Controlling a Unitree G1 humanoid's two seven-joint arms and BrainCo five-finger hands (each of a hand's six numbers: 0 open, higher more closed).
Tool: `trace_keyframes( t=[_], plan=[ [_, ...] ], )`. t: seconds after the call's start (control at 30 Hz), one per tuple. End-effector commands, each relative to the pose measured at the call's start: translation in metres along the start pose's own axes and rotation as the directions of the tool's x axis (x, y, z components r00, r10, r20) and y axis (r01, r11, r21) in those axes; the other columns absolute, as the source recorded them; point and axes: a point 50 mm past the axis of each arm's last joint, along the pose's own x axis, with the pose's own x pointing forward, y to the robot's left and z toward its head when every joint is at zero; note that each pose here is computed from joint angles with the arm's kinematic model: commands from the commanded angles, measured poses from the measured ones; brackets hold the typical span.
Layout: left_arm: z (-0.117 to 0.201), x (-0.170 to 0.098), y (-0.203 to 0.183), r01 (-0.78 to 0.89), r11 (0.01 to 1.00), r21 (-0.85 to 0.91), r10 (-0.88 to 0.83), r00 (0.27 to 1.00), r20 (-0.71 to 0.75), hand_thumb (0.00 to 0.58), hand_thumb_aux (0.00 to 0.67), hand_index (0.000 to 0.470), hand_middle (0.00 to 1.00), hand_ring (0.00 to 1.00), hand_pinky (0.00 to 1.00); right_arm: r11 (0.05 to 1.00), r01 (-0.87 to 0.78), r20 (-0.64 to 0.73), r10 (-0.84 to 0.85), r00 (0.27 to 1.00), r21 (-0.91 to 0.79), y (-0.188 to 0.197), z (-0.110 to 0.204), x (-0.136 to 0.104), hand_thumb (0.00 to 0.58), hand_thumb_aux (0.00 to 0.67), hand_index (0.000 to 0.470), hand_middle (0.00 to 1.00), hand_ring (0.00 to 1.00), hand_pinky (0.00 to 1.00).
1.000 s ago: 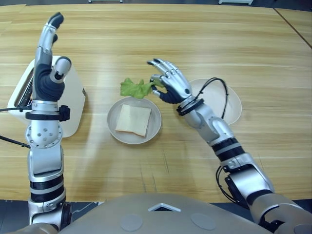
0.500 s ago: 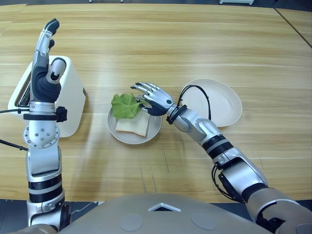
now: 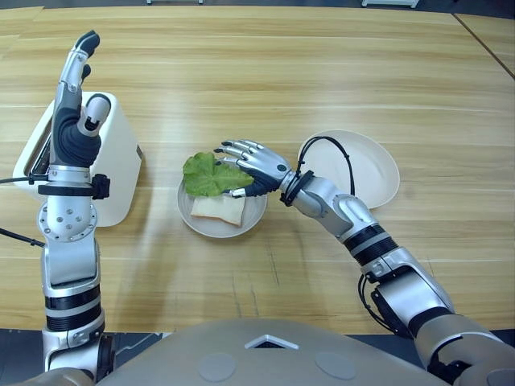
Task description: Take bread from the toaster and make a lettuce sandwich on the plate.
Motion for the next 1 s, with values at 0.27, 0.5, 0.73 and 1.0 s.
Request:
trace_keyframes(
  t=[0.27,0.5,0.73,1.0],
  plan=[
    [-0.003,0.002,0.012,-0.003,0.999,0.039,0.004,1.000,-0.007,0.000,0.000,0.000,0.00,0.00,0.00,0.996,-0.084,-0.096,0.081,0.992,-0.022,0.016,-0.017,-0.003,0.000,0.000,0.000,0.00,0.00,0.00],
    [-0.006,0.000,0.008,0.011,0.999,0.033,-0.010,1.000,-0.018,0.000,0.000,0.000,0.00,0.00,0.00,0.998,-0.046,-0.165,0.039,0.986,-0.039,0.023,-0.033,0.006,0.307,0.210,0.147,0.00,0.00,0.00],
    [-0.008,-0.001,0.006,0.018,0.999,0.027,-0.018,0.999,-0.028,0.000,0.000,0.000,0.00,0.00,0.00,0.999,-0.022,-0.152,0.016,0.988,-0.041,0.023,-0.033,0.010,0.523,0.460,0.323,0.00,0.00,0.00],
    [-0.010,-0.001,0.004,0.020,1.000,0.023,-0.019,0.999,-0.032,0.000,0.000,0.000,0.00,0.00,0.00,0.999,-0.033,-0.124,0.029,0.992,-0.032,0.025,-0.029,0.009,0.572,0.591,0.415,0.00,0.00,0.00]
  ],
)
